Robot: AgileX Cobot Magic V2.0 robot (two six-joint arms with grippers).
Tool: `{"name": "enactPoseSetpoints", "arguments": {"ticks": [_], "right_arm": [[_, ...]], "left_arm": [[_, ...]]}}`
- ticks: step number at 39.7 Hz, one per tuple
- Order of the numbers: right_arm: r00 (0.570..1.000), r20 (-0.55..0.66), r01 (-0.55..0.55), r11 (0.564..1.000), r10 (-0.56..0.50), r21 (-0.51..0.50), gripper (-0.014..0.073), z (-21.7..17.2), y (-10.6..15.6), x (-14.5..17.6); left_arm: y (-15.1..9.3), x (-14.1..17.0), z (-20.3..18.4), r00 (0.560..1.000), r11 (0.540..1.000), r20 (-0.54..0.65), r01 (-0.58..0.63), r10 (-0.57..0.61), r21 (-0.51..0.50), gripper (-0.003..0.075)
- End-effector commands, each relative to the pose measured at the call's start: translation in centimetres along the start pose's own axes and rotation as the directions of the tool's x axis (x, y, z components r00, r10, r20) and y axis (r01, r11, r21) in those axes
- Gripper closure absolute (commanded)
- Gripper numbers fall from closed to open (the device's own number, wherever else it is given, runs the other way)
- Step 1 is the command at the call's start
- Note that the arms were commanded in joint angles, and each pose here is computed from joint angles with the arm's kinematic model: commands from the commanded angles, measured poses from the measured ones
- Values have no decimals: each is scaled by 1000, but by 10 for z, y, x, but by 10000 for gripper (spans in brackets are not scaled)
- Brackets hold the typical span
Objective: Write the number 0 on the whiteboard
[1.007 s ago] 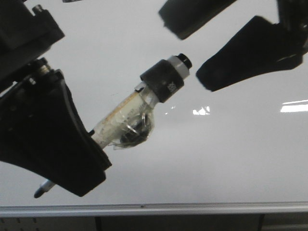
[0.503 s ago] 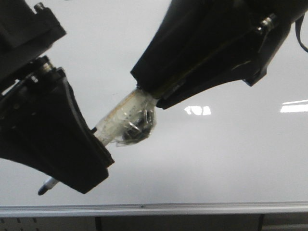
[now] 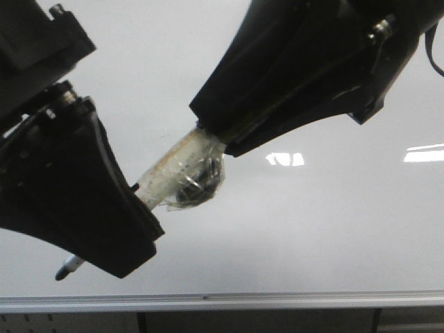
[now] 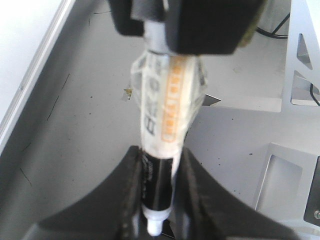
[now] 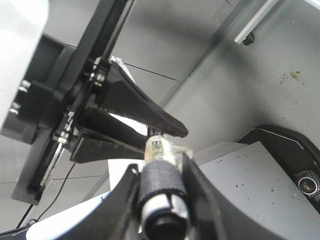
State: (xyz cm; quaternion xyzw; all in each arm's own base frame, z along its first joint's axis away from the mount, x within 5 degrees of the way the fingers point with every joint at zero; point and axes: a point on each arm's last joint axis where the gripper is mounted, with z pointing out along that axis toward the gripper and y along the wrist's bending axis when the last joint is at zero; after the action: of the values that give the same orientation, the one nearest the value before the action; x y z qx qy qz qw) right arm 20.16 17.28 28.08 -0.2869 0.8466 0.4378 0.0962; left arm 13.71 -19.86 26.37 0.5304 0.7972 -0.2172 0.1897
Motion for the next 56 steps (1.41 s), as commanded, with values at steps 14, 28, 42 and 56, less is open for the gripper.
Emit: {"name": "enactPoseSetpoints", "arguments": {"ticks": [14,28,42,56], "right_arm": [[998,49,32,997,-29,-72,664,-9,17,-7],[998,-27,-57,996,59,76,653,-40,-16,5],[969,245,-148,758,-15,635,653,-118,-38,9],[967,240,-129,661,-79,739,653,-173,5,-25]], "left_arm": [[-2,-15,-14,992,1000,126,16,-13,-24,50],[-2,-15,-13,992,1000,125,16,-13,-23,82],[-3,-14,-13,993,1000,113,15,-13,-16,205],[-3,-13,-13,994,1000,108,15,-13,-12,703]]}}
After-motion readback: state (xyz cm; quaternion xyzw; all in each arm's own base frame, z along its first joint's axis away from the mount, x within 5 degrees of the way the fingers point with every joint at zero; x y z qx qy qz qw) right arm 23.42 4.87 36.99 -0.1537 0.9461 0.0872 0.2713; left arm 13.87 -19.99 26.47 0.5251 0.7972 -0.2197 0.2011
